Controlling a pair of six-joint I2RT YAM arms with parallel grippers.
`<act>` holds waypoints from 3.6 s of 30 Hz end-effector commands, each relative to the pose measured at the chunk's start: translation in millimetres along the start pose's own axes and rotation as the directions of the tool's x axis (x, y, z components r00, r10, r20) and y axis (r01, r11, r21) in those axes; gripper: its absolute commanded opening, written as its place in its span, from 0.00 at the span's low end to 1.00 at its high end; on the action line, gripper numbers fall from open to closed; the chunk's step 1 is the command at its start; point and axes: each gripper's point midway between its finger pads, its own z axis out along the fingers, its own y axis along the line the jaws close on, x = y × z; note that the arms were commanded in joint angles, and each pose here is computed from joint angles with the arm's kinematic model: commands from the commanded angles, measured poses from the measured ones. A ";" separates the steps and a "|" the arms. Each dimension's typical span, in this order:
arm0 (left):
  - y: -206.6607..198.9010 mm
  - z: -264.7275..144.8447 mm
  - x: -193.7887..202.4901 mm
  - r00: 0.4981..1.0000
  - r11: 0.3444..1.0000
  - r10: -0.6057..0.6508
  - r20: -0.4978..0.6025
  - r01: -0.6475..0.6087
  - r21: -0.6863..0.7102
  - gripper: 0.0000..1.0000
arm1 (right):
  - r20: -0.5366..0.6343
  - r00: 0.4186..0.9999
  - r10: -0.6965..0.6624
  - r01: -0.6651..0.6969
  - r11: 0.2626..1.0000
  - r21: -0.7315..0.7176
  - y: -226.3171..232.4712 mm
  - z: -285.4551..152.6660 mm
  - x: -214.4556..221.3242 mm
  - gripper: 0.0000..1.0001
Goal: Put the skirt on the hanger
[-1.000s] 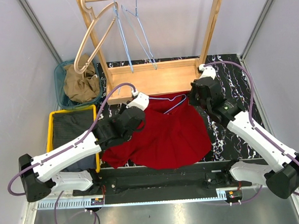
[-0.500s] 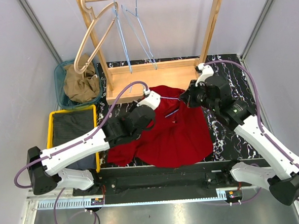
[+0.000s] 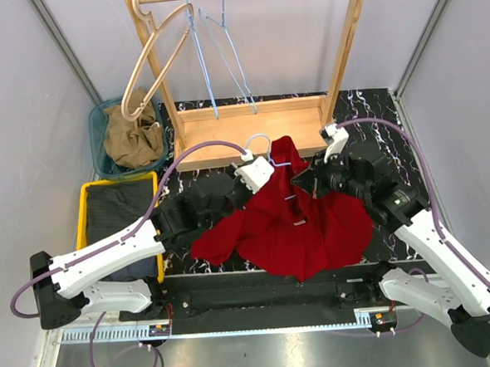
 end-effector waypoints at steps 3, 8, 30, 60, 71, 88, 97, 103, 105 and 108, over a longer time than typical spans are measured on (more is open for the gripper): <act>-30.2 5.6 -22.5 0.975 0.987 -0.123 0.184 0.101 0.127 0.00 | -0.083 0.997 0.005 -0.007 1.000 -0.020 -6.2 -6.6 45.0 0.04; -44.2 1.3 0.9 0.970 0.975 -0.160 0.184 0.127 0.181 0.00 | -0.091 0.994 -0.060 0.057 0.998 -0.038 -5.2 -17.7 50.8 0.36; -74.2 -38.8 8.7 0.992 0.793 -0.047 0.120 -0.036 0.608 0.00 | -0.003 0.933 -0.360 0.331 0.861 -0.387 61.2 -24.2 25.6 0.54; -72.8 -67.5 19.3 0.995 0.741 0.023 0.098 -0.082 0.666 0.00 | 0.009 0.887 -0.461 0.433 0.826 -0.361 62.5 -6.4 49.7 0.59; -69.8 -67.6 20.8 0.996 0.752 0.028 0.087 -0.078 0.655 0.00 | 0.081 0.875 -0.477 0.473 0.809 -0.348 71.5 -25.7 34.7 0.61; -75.4 -75.3 16.4 0.995 0.720 0.015 0.102 -0.082 0.689 0.00 | -0.051 0.871 -0.488 0.435 0.816 -0.381 65.1 0.3 55.9 0.64; -73.3 -71.6 14.8 0.994 0.732 0.013 0.105 -0.081 0.676 0.00 | -0.065 0.879 -0.473 0.400 0.804 -0.439 76.0 11.8 64.2 0.26; -46.9 -53.1 11.1 0.994 0.852 -0.017 0.112 -0.044 0.522 0.00 | -0.059 0.891 -0.450 0.391 0.827 -0.404 72.6 9.7 62.1 0.00; -23.6 -42.0 6.3 0.991 0.922 -0.057 0.117 0.008 0.387 0.19 | -0.049 0.893 -0.447 0.400 0.839 -0.369 67.7 9.5 58.6 0.00; 12.6 -31.6 8.3 0.985 0.980 -0.125 0.122 0.103 0.170 0.68 | -0.028 0.897 -0.440 0.409 0.853 -0.324 62.8 6.3 52.3 0.00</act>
